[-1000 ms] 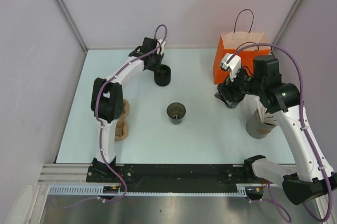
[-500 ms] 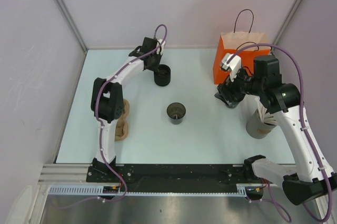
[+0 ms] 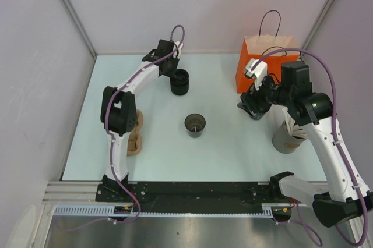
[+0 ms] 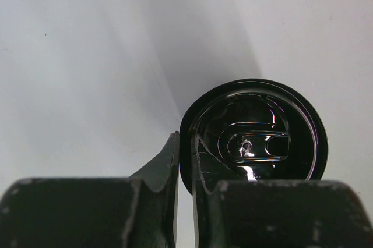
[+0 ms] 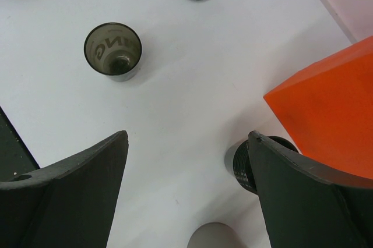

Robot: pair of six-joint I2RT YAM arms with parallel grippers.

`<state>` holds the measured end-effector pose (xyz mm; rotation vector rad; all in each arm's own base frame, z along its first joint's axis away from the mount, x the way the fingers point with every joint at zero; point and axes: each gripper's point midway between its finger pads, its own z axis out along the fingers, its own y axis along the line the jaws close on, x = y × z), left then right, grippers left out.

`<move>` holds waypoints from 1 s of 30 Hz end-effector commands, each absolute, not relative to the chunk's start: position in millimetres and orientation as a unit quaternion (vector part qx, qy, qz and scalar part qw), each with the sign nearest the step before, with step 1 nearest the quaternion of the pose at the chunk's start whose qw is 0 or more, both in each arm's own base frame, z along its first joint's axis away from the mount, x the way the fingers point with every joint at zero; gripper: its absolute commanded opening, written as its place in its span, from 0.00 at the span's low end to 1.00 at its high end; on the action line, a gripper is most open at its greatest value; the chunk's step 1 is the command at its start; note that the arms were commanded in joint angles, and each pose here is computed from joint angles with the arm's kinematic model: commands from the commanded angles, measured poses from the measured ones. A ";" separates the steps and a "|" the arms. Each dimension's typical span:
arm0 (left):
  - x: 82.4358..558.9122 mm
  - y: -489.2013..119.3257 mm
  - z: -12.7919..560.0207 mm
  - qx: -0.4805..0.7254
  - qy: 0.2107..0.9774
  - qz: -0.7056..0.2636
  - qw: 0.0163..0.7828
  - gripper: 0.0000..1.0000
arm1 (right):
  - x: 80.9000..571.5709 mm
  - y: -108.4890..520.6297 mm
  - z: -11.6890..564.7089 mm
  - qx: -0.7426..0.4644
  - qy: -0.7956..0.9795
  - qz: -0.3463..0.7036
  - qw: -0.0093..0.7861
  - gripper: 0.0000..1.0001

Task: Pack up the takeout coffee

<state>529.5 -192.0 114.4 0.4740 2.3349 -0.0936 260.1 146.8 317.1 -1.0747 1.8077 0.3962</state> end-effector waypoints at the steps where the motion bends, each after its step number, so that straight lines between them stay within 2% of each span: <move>1: 533.6 -198.6 167.6 0.187 0.889 -0.054 0.415 0.08 | 262.7 151.8 333.9 -0.436 0.722 0.169 0.510 0.88; 10: 515.6 -200.7 208.8 0.207 0.875 -0.076 0.432 0.04 | 281.6 164.8 341.6 -0.433 0.712 0.146 0.534 0.89; 13: 502.9 -202.6 222.6 0.212 0.873 -0.092 0.429 0.03 | 275.2 179.4 332.1 -0.485 0.693 0.119 0.520 0.91; 21: 448.6 -215.1 249.4 0.220 0.876 -0.175 0.391 0.01 | 269.3 226.6 331.1 -0.595 0.612 0.025 0.520 0.93; 25: 437.7 -210.3 261.6 0.199 0.882 -0.171 0.392 0.01 | 275.5 246.0 325.6 -0.608 0.602 -0.008 0.518 0.92; 30: 421.9 -205.5 243.4 0.171 0.912 -0.154 0.340 0.00 | 282.5 277.8 313.8 -0.625 0.584 -0.051 0.515 0.91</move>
